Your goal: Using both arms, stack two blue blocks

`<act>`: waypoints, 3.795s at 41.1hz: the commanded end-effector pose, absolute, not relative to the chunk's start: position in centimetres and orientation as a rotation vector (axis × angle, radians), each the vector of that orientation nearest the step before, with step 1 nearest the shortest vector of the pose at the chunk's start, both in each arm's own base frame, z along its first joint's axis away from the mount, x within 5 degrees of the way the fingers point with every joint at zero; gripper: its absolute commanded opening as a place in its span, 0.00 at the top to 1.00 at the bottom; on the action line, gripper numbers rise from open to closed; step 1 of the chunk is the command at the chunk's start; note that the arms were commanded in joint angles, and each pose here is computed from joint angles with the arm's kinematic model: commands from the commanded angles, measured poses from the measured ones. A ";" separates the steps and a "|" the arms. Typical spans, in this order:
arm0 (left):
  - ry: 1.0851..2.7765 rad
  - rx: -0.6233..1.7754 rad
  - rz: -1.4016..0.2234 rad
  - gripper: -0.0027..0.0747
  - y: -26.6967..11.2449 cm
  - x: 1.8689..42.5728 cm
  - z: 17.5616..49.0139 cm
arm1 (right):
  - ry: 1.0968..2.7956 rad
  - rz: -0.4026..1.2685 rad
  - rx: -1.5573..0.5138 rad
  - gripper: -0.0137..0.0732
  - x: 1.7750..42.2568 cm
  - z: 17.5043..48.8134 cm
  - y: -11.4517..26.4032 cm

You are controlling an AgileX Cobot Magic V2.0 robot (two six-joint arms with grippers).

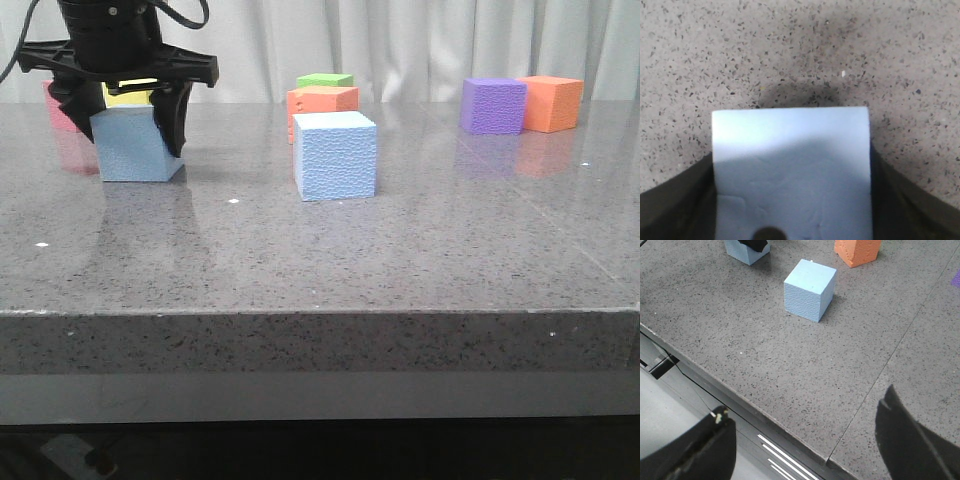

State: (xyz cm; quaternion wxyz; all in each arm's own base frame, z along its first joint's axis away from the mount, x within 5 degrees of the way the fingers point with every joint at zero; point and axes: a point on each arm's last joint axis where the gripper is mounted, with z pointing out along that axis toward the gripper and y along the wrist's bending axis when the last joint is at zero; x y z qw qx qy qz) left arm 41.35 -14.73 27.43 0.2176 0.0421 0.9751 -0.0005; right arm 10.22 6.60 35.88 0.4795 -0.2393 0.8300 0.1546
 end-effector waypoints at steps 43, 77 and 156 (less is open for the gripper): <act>1.689 1.633 -0.210 0.45 -25.1 35.7 39.0 | 1.940 0.387 -0.557 0.17 10.3 37.2 6.5; 1.708 1.724 -0.271 0.45 -26.0 35.6 37.3 | 1.940 0.387 -0.557 0.17 10.3 37.2 6.5; 2.128 0.689 -0.257 0.19 -14.3 23.4 50.8 | 1.946 0.392 -0.557 0.17 10.3 37.1 6.6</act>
